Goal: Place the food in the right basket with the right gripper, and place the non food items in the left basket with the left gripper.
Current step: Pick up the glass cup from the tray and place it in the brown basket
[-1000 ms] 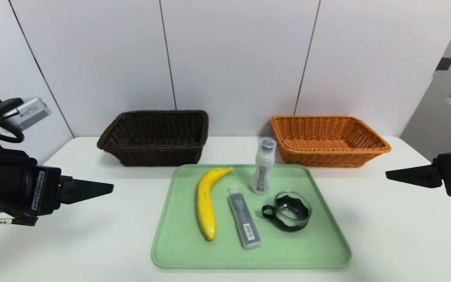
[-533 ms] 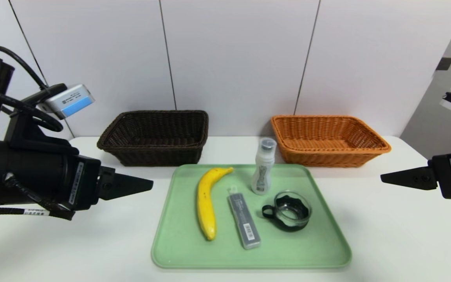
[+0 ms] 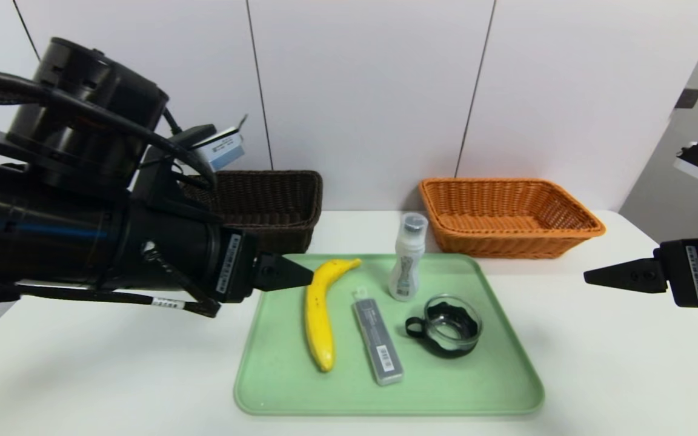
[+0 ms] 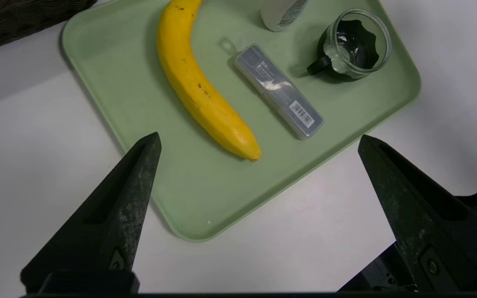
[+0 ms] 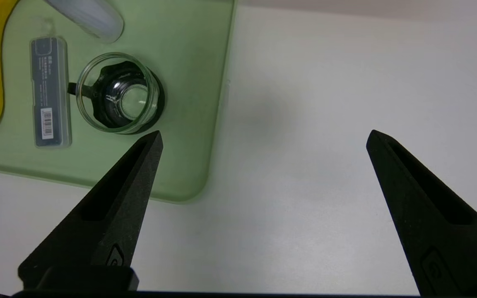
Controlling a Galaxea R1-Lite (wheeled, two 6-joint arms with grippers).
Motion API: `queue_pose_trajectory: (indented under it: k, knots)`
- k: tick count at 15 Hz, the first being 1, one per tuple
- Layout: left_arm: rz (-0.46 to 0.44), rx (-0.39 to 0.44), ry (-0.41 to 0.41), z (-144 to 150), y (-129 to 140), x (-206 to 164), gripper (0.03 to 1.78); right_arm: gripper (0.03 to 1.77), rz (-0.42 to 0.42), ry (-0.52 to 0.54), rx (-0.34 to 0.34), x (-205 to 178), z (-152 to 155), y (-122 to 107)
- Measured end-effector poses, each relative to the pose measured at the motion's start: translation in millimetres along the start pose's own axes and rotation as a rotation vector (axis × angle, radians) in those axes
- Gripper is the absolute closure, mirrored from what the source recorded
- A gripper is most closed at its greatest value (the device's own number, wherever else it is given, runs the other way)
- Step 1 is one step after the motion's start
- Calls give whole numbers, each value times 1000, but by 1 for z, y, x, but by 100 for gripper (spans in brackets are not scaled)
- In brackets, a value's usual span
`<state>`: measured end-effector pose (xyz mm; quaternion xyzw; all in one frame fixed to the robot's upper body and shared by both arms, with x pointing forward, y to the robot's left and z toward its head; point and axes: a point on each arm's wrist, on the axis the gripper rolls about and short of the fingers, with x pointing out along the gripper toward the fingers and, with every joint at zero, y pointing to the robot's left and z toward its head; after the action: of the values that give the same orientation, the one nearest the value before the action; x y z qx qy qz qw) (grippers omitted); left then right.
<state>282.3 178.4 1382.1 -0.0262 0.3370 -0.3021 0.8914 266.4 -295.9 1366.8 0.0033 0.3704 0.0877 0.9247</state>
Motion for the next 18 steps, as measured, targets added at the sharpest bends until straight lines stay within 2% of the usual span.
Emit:
queue_pose_trajectory:
  k: [3, 9, 13, 18]
  knots:
    - [14, -60, 18, 3, -25, 22, 12, 10, -1, 4, 0, 1, -1, 0]
    - [-32, -206, 52, 8, -60, 54, 12, 10, 0, 19, 19, 3, -5, 0]
    - [-32, -206, 87, 4, -76, 76, 12, 10, 4, 29, 15, 4, -8, 1]
    - [66, -151, 68, -4, -99, 106, 12, 10, 3, 32, 30, 3, -13, 1]
